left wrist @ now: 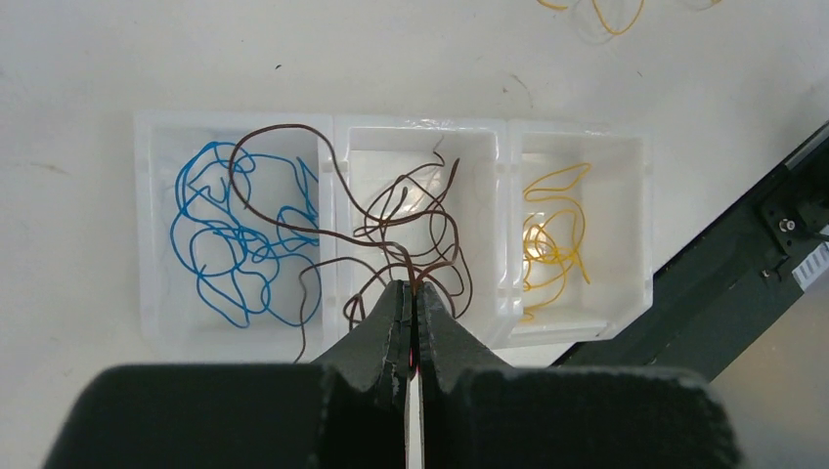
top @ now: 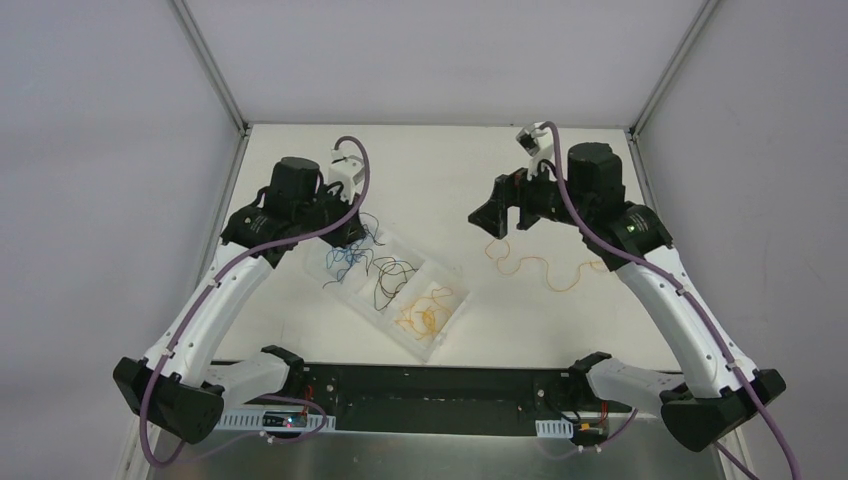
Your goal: Untangle the cables
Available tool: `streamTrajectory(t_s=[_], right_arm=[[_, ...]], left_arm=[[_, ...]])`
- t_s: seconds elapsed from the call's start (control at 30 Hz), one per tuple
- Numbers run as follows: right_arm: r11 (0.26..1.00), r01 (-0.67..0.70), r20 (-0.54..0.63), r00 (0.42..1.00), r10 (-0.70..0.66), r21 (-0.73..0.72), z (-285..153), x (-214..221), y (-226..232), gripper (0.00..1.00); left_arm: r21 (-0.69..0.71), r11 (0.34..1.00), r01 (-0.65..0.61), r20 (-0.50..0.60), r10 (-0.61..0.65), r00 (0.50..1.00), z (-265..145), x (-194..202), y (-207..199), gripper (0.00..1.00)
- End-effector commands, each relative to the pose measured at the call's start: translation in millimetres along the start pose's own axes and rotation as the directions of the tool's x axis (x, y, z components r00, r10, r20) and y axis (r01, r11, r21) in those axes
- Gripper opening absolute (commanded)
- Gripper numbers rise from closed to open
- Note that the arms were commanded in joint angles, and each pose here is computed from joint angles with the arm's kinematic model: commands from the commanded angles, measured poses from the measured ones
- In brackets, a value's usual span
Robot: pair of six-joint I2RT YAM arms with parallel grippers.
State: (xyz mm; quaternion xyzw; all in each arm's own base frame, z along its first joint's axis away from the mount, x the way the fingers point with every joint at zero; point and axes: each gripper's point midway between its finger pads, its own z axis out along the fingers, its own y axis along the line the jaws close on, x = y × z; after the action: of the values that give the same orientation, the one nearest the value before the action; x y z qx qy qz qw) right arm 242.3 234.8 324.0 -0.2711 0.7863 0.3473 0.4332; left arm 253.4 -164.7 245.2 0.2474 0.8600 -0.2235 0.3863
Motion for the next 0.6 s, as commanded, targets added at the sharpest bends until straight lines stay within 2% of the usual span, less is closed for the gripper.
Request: streamTrajectory(t_s=[0.0,0.07,0.3,0.4,0.57], right_arm=[[0.998,-0.037,0.01,0.999,0.037,0.045,-17.1,2.8,-12.9,0.96],[0.997,-0.048,0.012,0.999,0.048,0.056,-20.0,3.9,-17.5,0.96],[0.995,-0.066,0.005,0.998,0.066,0.081,-24.4,7.5,-26.4,0.96],[0.994,-0.07,0.003,0.998,0.07,0.087,-25.3,8.1,-28.1,0.96],[0.993,-0.072,-0.003,0.997,0.073,0.096,-27.1,11.2,-29.7,0.97]], left_arm=[[-0.043,0.999,0.011,0.054,-0.009,0.998,-9.0,-12.3,7.0,0.0],[-0.044,0.999,0.001,0.069,0.002,0.998,-11.4,-19.2,7.1,0.0],[0.036,0.997,-0.064,0.21,0.055,0.976,-50.8,-89.0,-20.6,0.0],[0.088,0.994,-0.057,0.211,0.038,0.977,-55.7,-90.7,-31.6,0.0],[0.096,0.994,-0.042,0.185,0.024,0.982,-49.1,-83.0,-30.4,0.0]])
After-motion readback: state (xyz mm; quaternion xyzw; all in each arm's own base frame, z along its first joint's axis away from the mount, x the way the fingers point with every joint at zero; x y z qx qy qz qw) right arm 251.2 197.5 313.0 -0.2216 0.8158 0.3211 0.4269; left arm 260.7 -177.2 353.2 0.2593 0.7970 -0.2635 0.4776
